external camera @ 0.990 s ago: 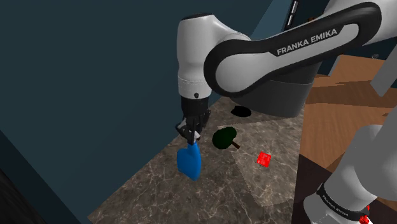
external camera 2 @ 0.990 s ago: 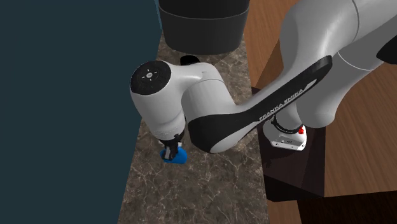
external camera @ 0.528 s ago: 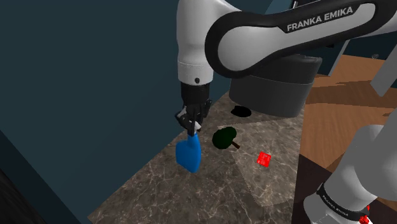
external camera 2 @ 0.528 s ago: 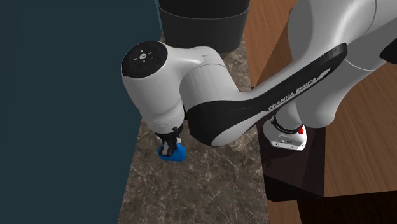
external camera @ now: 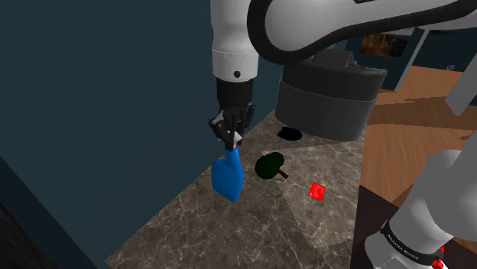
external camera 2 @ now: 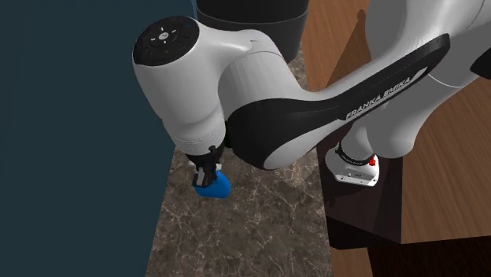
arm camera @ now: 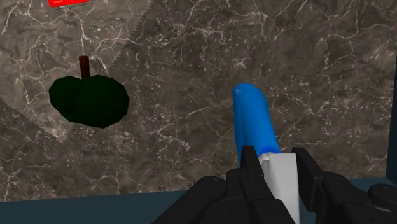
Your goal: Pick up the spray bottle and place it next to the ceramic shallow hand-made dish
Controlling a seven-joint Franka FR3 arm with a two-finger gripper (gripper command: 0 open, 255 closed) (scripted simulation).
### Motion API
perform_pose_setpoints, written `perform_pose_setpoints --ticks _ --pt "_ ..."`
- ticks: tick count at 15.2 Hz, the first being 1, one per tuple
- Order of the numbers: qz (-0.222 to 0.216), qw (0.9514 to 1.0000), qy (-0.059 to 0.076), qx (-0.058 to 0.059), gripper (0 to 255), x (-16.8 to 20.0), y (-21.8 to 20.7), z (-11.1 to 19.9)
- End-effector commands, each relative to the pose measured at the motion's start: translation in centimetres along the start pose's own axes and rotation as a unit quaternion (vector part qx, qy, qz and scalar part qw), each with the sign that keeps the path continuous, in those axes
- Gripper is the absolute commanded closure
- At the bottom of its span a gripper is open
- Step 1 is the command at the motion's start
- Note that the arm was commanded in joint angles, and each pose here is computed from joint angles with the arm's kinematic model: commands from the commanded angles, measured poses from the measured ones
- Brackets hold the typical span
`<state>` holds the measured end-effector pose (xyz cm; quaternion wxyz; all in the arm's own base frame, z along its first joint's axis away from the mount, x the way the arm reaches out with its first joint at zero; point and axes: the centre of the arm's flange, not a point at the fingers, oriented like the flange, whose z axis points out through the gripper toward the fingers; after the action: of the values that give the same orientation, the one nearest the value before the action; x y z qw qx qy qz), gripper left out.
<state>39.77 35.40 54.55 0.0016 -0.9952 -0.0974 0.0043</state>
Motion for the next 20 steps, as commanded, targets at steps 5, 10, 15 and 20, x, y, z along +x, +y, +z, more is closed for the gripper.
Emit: perform_pose_setpoints --ticks 5,10,15,20 --pt "0.0 1.0 0.0 0.0 255 -0.1 0.0 -3.2" --pt "0.0 1.0 0.0 0.0 255 -0.1 0.0 -5.8" --pt "0.0 1.0 0.0 0.0 255 -0.2 0.0 -8.5" --pt "0.0 1.0 0.0 0.0 255 -0.2 0.0 -11.1"
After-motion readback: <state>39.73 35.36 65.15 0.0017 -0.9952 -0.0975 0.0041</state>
